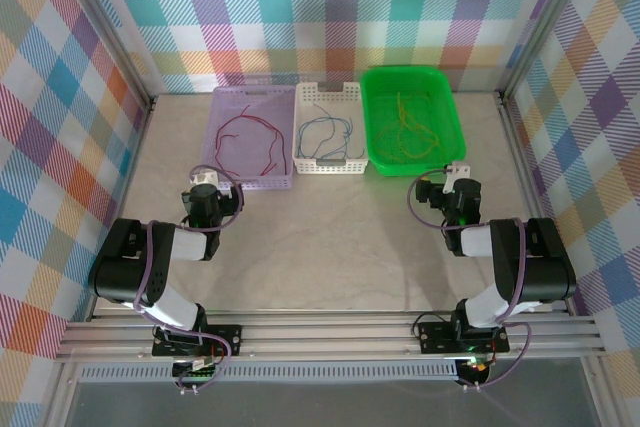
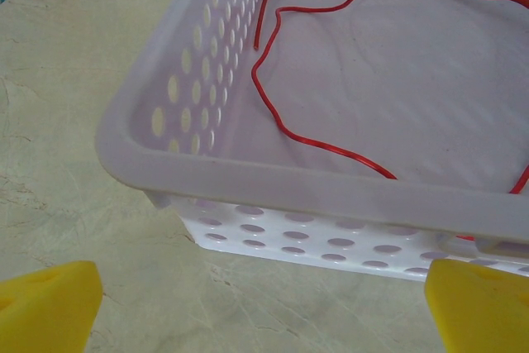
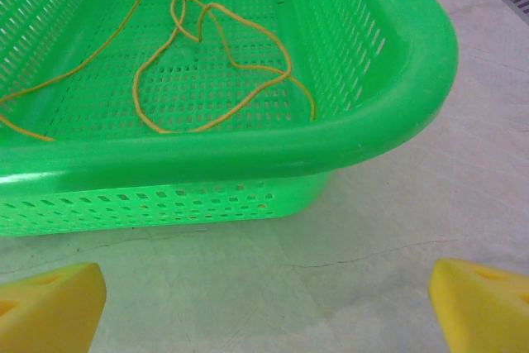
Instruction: Untangle the cables
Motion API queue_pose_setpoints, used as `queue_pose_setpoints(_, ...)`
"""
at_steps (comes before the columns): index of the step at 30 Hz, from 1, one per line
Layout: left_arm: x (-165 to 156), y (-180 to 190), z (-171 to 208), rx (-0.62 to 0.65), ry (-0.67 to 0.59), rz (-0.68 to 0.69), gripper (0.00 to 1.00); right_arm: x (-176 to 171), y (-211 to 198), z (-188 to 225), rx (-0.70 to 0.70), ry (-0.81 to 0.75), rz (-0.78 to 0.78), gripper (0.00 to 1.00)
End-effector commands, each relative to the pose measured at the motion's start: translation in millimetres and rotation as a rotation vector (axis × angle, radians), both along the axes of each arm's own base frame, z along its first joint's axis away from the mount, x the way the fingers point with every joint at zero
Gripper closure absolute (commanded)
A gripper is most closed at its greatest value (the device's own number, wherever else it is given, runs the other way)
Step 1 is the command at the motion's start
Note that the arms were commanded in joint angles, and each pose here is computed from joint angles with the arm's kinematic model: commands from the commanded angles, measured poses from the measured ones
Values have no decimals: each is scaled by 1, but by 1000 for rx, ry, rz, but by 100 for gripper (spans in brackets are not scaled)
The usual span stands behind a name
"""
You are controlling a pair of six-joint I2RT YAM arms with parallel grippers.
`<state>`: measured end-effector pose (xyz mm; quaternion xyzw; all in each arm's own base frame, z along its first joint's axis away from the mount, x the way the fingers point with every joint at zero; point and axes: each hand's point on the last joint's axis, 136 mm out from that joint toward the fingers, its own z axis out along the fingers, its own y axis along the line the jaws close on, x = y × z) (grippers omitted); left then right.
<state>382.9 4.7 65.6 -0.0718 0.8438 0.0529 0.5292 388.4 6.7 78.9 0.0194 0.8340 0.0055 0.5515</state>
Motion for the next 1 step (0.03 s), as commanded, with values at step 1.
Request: queue_pose_setpoints(1,11,1,16,-25,-62,7,0,8,1,14,21,-41,2,0)
